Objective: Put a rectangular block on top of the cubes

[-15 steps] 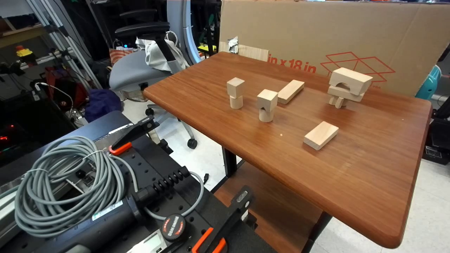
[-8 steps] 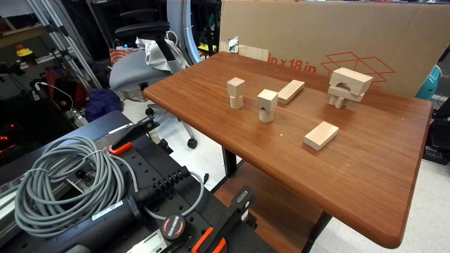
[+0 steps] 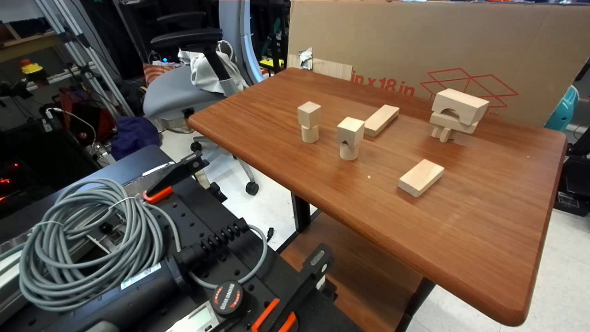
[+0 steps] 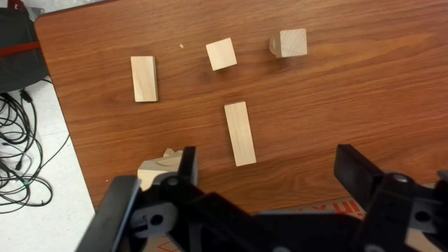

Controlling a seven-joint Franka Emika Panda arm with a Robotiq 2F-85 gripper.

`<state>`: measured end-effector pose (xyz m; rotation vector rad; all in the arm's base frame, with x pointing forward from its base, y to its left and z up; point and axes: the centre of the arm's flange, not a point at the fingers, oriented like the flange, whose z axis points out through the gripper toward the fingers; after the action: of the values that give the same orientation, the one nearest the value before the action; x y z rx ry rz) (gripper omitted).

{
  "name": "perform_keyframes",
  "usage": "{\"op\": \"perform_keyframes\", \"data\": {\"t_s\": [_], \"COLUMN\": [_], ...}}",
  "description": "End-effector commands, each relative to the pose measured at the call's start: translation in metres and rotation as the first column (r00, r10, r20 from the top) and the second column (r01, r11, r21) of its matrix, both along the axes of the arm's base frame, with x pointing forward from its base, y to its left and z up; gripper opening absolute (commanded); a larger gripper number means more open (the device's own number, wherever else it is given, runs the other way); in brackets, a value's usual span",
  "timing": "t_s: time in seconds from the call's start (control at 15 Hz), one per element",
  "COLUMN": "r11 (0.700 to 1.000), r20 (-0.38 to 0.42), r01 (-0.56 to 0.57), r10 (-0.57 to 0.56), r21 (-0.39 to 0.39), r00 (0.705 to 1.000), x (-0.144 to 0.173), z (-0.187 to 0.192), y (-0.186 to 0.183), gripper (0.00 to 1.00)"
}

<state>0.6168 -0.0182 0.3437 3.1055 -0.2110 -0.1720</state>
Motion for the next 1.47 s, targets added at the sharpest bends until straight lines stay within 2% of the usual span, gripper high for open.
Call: {"op": "perform_keyframes", "data": {"t_s": [0.0,0.33,0.47,0.93,1.4], "r11": [0.999,0.997,0.995,0.992,0.981], "r20": [0.022,0.109,0.117,0.029,-0.057], "r01": [0.014,0.06,0.074,0.064,0.036], "r10": [-0.014,-0.054,-0.067,-0.061,-0.048], "r21": [-0.037,-0.056,-0.061,-0.106,-0.191], "r00": [1.0,0.993,0.991,0.998,0.997], "x": [0.037,0.058,0.066,0.064,0.059], "z": [-0.031,-0.084,-0.102,-0.149,-0.188], "y": [0.006,0.017,0.019,0.007,0.0], "gripper": [1.0,1.0,1.0,1.0,1.0]}}
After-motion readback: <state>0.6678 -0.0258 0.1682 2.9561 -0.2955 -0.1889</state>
